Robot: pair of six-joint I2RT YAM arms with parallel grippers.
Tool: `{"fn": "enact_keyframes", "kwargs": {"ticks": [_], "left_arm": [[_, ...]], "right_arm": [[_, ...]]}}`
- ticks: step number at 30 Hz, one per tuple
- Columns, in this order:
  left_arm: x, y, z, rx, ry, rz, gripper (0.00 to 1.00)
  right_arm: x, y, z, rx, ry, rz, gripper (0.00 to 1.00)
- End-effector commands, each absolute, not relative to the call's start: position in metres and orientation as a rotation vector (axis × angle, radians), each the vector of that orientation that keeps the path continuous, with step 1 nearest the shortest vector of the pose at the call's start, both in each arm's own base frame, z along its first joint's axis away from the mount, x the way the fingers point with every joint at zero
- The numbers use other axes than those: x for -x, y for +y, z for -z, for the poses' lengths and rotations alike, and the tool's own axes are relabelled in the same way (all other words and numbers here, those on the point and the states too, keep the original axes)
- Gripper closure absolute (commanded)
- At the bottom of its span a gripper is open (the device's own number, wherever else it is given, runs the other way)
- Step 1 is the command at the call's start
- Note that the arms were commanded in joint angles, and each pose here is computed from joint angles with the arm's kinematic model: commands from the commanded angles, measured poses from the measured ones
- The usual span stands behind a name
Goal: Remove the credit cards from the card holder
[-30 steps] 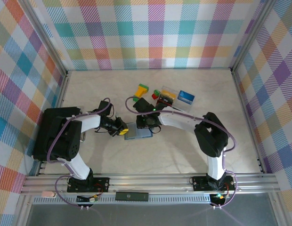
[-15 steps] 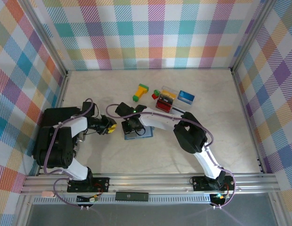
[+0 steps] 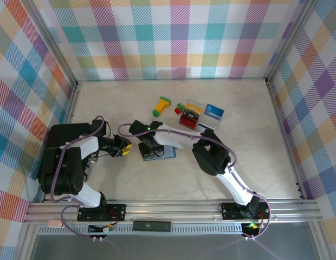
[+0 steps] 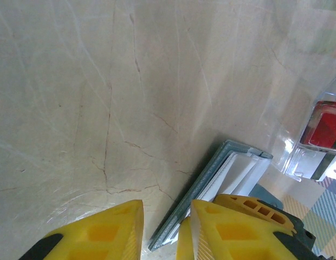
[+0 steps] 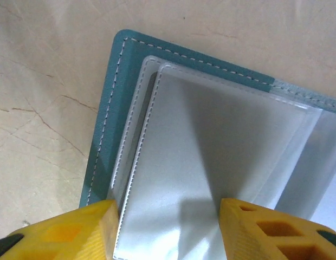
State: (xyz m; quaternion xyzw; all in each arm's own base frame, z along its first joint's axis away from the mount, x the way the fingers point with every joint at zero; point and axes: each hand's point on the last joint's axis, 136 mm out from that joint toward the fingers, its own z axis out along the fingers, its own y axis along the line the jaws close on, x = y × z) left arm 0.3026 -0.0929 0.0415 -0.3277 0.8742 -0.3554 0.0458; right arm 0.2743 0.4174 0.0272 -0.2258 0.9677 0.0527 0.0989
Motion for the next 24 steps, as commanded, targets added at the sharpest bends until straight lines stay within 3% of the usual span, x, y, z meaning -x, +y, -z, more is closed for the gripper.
{"fn": "enact_keyframes", "kwargs": {"ticks": [1,24], "left_arm": [[-0.298,-0.092,-0.042,1.025,2.675,1.099,0.71],[-0.296,-0.094,-0.050,0.990,2.684,1.112,0.72]], "right_arm": [[-0.264,0.399,-0.004,0.692,2.925,-0.012,0.49],[-0.277,0.413,-0.049,0.527,2.844,-0.336,0.75]]}}
